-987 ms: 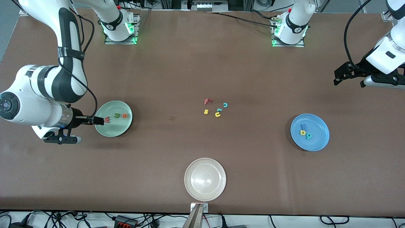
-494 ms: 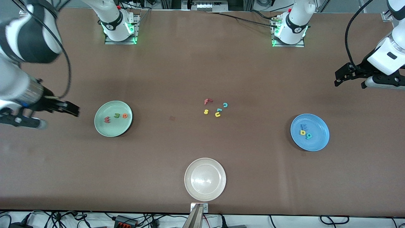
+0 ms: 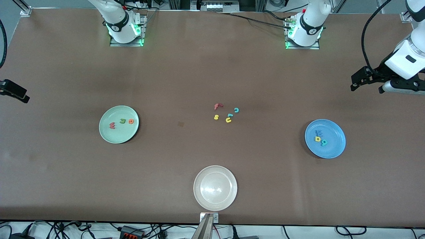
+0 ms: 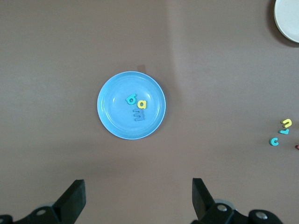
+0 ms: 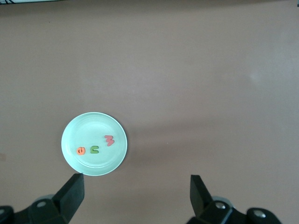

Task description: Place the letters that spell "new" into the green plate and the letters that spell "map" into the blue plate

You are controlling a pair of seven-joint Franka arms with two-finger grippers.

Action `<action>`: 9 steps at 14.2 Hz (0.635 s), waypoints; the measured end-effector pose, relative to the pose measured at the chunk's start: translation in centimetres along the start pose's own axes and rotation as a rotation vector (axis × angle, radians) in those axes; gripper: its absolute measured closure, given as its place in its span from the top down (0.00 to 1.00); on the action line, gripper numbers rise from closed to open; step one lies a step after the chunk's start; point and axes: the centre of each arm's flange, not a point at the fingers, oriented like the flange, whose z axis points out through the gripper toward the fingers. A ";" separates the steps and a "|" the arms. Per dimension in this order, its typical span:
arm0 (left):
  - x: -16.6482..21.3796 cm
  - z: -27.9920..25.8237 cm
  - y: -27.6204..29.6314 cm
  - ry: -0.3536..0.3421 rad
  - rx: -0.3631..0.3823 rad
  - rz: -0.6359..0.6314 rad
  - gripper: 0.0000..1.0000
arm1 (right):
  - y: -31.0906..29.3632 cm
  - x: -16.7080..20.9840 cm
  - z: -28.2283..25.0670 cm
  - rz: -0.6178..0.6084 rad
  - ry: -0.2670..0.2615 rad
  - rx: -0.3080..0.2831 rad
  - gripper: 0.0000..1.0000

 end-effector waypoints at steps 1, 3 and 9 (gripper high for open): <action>0.0 0.0 0.0 0.000 0.000 0.000 1.00 | 0.0 0.0 0.1 -0.004 -0.003 -0.002 1.00; 0.0 0.0 0.0 0.000 0.000 0.000 1.00 | -0.3 -0.1 0.4 -0.010 -0.017 -0.003 1.00; 0.0 0.0 0.0 0.000 0.000 0.001 1.00 | -1.3 -1.1 1.8 -0.029 -0.059 0.000 1.00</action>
